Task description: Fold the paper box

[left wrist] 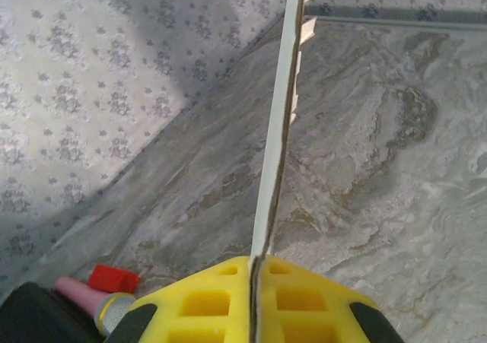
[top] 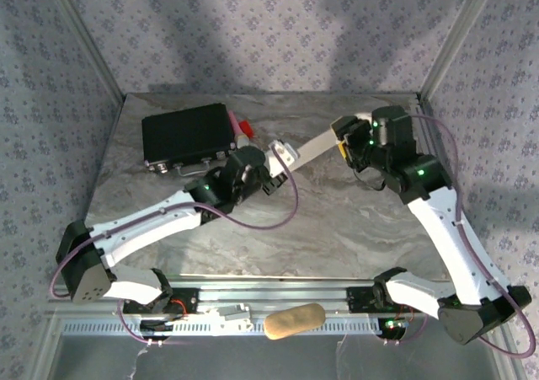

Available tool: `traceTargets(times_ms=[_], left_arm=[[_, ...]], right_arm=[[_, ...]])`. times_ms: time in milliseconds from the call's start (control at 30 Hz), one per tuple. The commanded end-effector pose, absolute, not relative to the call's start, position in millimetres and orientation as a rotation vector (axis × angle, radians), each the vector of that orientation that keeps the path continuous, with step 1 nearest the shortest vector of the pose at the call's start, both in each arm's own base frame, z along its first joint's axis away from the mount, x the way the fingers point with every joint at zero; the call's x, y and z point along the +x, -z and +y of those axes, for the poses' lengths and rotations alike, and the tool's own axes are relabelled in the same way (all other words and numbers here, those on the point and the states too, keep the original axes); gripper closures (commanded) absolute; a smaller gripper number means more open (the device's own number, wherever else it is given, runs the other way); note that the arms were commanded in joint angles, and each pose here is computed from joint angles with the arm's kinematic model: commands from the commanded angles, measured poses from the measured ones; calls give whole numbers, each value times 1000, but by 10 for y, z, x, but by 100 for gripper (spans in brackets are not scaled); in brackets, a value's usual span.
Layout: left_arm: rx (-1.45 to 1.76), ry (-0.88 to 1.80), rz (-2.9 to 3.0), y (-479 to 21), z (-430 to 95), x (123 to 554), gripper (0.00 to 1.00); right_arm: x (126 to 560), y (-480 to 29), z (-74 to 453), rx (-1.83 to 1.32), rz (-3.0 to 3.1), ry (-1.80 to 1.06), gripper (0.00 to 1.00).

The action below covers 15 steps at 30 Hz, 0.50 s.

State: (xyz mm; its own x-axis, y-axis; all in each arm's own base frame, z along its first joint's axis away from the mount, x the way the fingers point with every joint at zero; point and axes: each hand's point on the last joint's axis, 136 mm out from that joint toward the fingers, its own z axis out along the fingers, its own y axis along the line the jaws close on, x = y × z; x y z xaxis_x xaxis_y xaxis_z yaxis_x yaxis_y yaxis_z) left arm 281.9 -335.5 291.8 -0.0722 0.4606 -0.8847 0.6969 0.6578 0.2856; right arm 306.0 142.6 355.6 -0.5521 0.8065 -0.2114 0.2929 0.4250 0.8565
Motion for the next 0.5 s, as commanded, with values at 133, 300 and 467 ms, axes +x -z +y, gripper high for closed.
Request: traceTargets(times_ms=[133,300,467], left_arm=[[842,565,2083,-3074,-2948,2554,100],[831,764,2135,-3176,-2729,2414,100],[966,676,2242,-2804,-2695,2399,100]], right_arm=[[2811,-4159,1293,664,1993,-1028,39],[2777,-4104,1341,664,2015,-1051,40],[2801,-3900,1465,738,2053,-1131,41]])
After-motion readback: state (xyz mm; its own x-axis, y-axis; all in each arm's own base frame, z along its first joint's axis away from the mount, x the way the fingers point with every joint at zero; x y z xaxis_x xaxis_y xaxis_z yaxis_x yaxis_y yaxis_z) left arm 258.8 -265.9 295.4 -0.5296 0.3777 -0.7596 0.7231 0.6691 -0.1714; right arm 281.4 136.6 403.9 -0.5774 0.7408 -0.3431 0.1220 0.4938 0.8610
